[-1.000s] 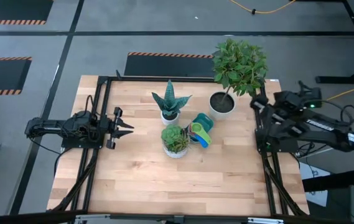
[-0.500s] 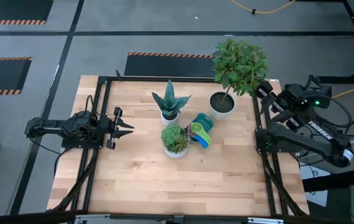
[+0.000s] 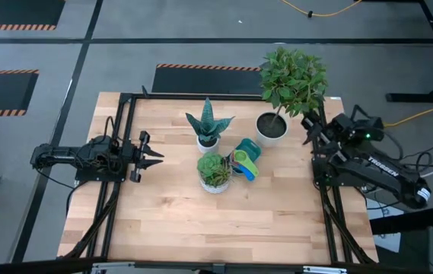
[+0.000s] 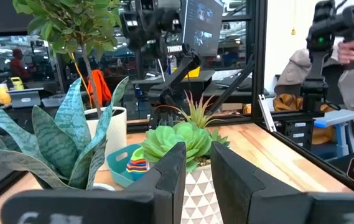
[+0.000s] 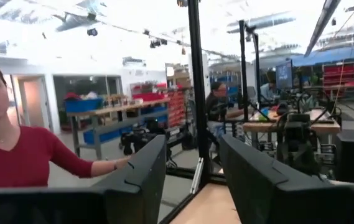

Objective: Nest measuring cups in basket
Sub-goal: Return to Home Position

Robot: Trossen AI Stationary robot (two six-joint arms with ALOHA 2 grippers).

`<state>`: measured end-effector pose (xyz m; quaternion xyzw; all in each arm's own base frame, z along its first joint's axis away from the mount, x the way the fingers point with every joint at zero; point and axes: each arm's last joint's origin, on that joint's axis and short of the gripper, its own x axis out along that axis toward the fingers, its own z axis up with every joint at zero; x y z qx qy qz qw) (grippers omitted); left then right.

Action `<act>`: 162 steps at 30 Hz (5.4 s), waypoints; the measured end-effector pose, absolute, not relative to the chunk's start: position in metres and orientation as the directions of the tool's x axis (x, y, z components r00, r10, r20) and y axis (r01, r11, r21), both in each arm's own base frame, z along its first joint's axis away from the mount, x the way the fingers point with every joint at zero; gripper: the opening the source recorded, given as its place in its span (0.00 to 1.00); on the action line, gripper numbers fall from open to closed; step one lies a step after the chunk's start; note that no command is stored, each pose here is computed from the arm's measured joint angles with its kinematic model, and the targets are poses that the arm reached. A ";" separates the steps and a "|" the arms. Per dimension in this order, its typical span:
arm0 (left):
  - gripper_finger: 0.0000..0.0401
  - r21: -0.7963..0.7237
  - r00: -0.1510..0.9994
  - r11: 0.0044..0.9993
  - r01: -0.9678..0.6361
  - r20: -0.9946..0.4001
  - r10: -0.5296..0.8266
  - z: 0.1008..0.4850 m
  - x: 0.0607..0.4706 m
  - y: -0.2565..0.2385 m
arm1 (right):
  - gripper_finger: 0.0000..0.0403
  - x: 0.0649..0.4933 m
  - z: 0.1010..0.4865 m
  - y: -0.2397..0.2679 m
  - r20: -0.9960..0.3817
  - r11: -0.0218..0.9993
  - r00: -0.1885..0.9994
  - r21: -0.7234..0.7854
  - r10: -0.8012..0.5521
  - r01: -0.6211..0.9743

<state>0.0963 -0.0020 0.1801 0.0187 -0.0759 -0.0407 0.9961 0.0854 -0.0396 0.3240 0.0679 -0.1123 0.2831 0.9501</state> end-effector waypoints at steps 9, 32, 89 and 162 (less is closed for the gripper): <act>0.17 0.039 0.984 0.996 0.079 0.155 -0.084 0.181 0.096 -0.002 | 0.39 0.093 0.266 -0.024 0.336 0.803 0.800 0.173 0.496 -0.570; 0.17 0.015 0.985 0.996 0.083 0.153 -0.084 0.180 0.096 -0.002 | 0.39 0.109 0.243 0.014 0.325 0.836 0.819 0.127 0.473 -0.534; 0.17 0.024 0.986 0.996 0.081 0.145 -0.084 0.180 0.096 -0.002 | 0.39 0.096 0.183 -0.003 0.189 0.998 0.982 -0.062 0.007 0.005; 0.17 0.024 0.986 0.996 0.081 0.145 -0.084 0.180 0.096 -0.002 | 0.39 0.099 0.168 -0.007 0.016 0.994 0.994 -0.032 -0.108 0.108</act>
